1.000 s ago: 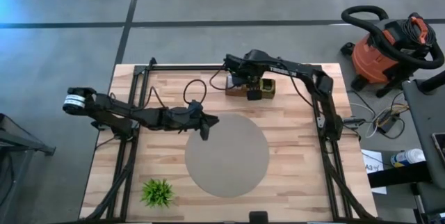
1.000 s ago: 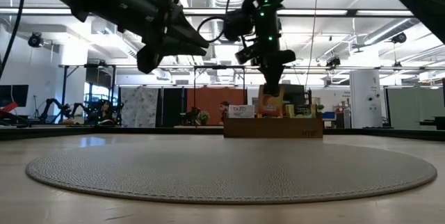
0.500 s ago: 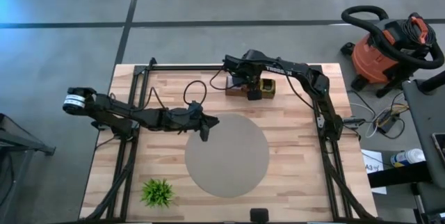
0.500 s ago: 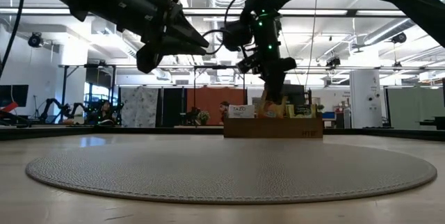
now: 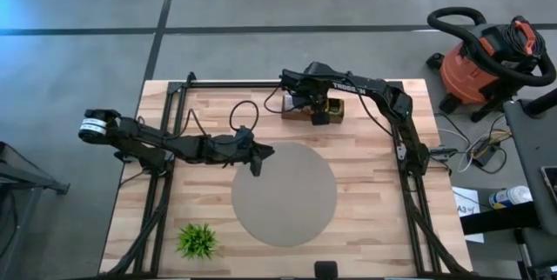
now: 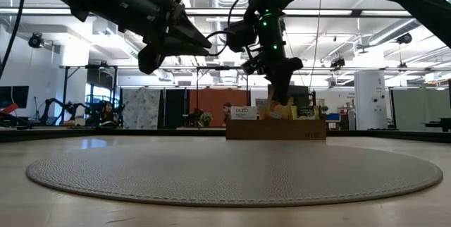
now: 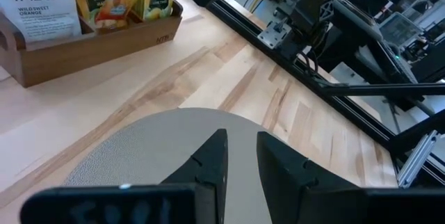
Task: Pick & Place Tea
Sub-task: Put the orange tea bag into the middle section of the wooden organizer
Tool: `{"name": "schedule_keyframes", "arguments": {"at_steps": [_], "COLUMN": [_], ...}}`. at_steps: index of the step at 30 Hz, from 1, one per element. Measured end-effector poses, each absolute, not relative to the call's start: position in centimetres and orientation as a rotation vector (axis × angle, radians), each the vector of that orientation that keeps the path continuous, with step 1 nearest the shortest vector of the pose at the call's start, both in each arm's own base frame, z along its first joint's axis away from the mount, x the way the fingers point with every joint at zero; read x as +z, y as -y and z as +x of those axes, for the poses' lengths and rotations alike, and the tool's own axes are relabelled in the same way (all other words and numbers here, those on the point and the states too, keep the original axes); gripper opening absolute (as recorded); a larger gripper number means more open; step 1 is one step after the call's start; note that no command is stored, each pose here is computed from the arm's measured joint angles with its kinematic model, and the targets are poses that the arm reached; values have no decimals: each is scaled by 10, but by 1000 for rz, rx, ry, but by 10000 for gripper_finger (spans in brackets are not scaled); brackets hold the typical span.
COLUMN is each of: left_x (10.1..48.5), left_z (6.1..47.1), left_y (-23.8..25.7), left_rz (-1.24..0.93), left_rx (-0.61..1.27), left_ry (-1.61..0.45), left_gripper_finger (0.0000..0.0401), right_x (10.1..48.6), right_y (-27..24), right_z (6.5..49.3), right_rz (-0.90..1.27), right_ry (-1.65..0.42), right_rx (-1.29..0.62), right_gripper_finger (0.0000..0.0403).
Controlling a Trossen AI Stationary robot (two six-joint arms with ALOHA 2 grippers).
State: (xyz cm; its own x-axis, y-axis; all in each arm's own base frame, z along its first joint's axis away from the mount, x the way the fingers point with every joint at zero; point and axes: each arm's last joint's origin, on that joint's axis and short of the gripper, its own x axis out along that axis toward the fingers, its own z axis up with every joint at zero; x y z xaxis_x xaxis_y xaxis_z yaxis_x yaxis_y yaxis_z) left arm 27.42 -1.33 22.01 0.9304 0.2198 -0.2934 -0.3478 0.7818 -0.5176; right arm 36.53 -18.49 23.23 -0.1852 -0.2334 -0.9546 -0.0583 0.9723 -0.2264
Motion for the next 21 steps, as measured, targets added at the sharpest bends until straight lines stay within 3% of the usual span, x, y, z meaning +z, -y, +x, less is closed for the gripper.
{"name": "schedule_keyframes", "arguments": {"at_steps": [21], "left_x": [220], "left_z": [274], "left_y": [13], "left_rz": [-597], "left_rx": [326], "left_ry": [-217], "left_gripper_finger": [74], "right_x": [217], "right_y": [188], "right_z": [373], "right_rz": [-222], "right_ry": [-1732], "right_rx": [-139], "right_gripper_finger": [8]}}
